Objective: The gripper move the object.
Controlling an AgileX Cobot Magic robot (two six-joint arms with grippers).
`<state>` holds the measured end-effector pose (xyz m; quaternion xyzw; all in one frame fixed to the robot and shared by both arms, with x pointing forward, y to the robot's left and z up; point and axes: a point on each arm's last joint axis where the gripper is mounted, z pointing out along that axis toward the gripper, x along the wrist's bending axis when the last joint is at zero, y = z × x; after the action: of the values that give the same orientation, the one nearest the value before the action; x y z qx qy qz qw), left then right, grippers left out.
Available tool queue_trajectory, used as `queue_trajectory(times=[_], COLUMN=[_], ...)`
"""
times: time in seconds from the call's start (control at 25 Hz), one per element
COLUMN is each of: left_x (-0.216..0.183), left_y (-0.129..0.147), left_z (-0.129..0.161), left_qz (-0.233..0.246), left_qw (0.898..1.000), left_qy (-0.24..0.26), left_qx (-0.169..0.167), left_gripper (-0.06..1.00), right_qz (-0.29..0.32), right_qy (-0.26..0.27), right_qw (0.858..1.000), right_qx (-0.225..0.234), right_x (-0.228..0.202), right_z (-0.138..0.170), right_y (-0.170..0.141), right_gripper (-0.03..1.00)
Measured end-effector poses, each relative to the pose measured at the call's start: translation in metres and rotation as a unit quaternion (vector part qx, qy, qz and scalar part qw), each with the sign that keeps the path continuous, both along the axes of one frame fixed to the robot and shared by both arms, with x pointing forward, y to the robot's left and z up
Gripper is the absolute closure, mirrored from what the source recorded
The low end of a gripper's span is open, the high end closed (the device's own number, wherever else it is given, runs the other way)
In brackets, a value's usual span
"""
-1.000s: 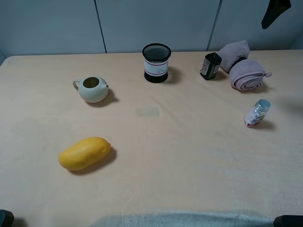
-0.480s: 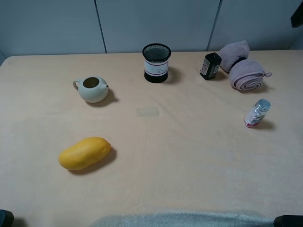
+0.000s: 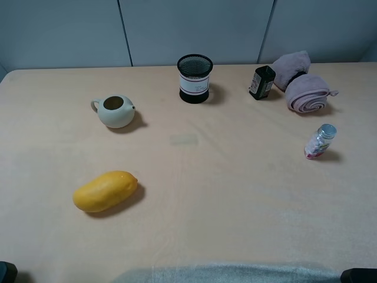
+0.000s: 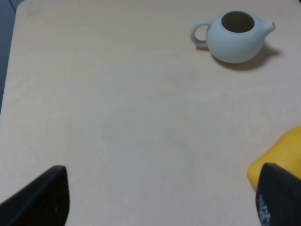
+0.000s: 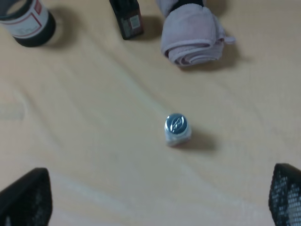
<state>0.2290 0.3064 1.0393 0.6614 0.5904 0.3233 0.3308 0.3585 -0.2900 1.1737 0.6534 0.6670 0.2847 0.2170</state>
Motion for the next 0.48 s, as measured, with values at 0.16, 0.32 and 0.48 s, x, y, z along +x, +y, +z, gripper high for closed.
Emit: queue_trajectory(times=[0.16,0.32,0.48], left_x=[0.000,0.000,0.000], left_y=[0.000,0.000,0.000], left_z=[0.000,0.000,0.000], left_qz=[0.000,0.000,0.000], left_qw=[1.000,1.000,1.000], left_qy=[0.000,0.000,0.000], left_qx=[0.000,0.000,0.000], left_gripper=[0.15,0.15,0.15], right_qz=[-0.008,-0.008,-0.007], right_qy=[-0.037,-0.079,-0.123], right_qw=[0.999,0.997,0.992], right_qx=[0.007,0.008,0.007], right_x=[-0.039,-0.073,-0.102], right_z=[-0.007,-0.015,-0.023], right_y=[0.000,0.000,0.000], right_gripper=[0.28,0.28,0.28])
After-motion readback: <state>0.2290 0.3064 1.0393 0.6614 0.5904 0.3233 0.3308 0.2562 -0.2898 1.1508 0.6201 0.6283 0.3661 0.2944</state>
